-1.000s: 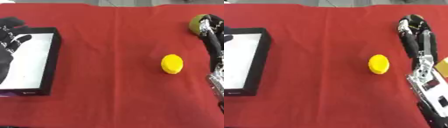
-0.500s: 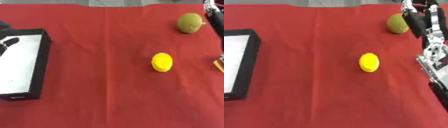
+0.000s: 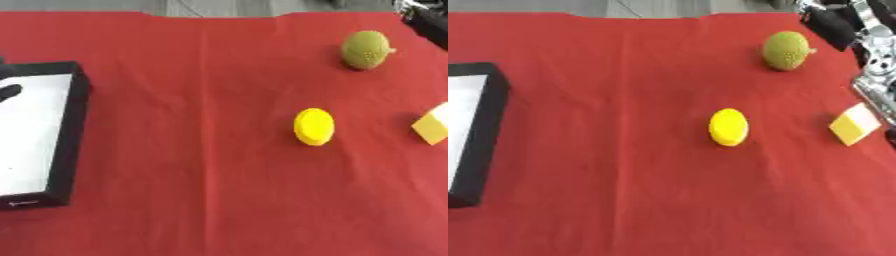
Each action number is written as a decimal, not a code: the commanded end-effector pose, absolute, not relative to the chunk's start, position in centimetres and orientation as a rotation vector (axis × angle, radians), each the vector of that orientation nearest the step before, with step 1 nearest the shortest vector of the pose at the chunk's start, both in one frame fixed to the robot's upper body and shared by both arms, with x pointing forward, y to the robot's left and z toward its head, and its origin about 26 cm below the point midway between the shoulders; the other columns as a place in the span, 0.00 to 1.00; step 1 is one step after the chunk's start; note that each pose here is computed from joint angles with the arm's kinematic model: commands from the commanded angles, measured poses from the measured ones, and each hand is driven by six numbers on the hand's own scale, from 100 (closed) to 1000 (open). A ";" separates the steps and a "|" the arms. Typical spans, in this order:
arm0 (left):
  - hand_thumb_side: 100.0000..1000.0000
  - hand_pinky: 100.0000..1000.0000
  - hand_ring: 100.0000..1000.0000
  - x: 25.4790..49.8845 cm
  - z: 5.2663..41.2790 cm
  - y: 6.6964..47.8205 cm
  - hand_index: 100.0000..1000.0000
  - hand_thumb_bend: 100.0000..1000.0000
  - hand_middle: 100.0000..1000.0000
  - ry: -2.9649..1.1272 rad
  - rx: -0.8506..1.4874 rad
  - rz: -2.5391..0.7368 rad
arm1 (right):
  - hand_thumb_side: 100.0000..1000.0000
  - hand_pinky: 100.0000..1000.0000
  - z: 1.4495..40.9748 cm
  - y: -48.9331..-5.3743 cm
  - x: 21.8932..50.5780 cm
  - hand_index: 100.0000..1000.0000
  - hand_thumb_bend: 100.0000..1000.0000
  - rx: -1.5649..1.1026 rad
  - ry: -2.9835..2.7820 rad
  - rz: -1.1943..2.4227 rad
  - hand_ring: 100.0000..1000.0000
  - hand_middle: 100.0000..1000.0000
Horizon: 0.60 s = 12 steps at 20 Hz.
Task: Pick up the objects with one hand, pass them to the other hand, and then place them into the box on the other side of the table.
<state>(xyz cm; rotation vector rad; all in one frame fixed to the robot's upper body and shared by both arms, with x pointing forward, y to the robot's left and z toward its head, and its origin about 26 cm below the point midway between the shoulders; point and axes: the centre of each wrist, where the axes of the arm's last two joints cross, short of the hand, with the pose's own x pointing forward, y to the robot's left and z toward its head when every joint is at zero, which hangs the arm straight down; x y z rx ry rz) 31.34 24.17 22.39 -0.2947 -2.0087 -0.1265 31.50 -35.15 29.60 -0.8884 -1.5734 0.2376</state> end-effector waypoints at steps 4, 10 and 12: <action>0.88 0.80 0.78 30.8 23.4 24.2 0.66 0.07 0.66 -2.046 -0.283 -0.168 | 0.55 0.84 31.9 -38.6 32.7 0.93 0.00 -0.972 -1.472 0.312 0.92 0.89; 0.88 0.80 0.78 30.8 23.5 24.1 0.66 0.08 0.66 -2.053 -0.282 -0.180 | 0.33 0.86 32.1 -40.9 33.7 0.93 0.00 -1.012 -1.371 0.368 0.92 0.89; 0.88 0.80 0.78 30.8 23.6 24.1 0.66 0.08 0.66 -2.054 -0.282 -0.183 | 0.21 0.86 32.1 -41.3 33.9 0.93 0.00 -1.019 -1.353 0.390 0.92 0.89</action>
